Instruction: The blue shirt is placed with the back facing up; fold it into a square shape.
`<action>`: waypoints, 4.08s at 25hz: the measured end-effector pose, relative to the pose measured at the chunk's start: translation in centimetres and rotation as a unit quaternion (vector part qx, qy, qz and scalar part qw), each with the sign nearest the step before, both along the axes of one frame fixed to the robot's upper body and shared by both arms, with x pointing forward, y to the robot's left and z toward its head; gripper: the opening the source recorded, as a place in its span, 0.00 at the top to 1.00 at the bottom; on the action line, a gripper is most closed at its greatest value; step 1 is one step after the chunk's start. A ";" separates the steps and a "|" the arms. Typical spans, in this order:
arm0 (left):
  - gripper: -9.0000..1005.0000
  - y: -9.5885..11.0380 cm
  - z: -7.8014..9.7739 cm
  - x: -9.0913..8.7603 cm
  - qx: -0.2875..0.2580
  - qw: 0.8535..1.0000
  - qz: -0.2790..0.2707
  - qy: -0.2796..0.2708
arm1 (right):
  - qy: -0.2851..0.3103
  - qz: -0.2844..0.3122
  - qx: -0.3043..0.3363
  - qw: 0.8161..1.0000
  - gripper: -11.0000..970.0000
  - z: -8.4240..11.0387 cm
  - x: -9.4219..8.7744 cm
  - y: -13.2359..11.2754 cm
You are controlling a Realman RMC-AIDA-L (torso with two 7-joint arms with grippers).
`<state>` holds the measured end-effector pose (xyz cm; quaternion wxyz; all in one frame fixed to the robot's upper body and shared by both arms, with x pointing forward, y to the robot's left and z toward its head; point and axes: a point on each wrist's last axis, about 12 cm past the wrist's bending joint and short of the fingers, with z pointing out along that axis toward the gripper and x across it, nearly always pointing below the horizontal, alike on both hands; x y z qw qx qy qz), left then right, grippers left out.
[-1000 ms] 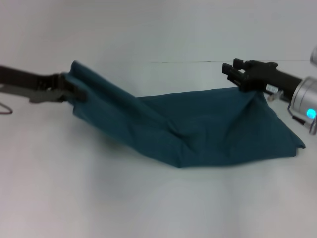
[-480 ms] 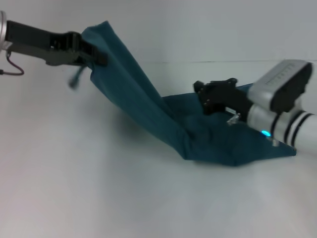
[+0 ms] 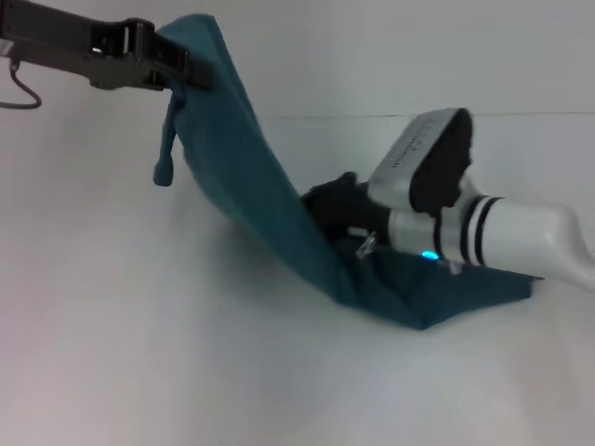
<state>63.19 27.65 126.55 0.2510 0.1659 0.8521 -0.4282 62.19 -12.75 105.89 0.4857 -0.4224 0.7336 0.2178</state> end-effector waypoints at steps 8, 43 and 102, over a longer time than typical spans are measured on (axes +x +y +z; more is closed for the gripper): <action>0.85 0.0 0.3 0.2 0.008 1.000 0.000 -0.005 | 0.039 0.086 0.001 0.995 0.99 0.8 -0.9 2.1; 0.80 -17.5 0.5 3.6 0.186 0.974 -0.125 -0.028 | 0.035 -0.325 0.185 0.927 0.99 5.0 -6.2 -26.5; 0.06 -5.9 -14.8 -6.2 0.010 0.985 -0.099 -0.143 | 0.155 -0.025 -0.068 0.985 0.48 12.7 -1.3 -9.5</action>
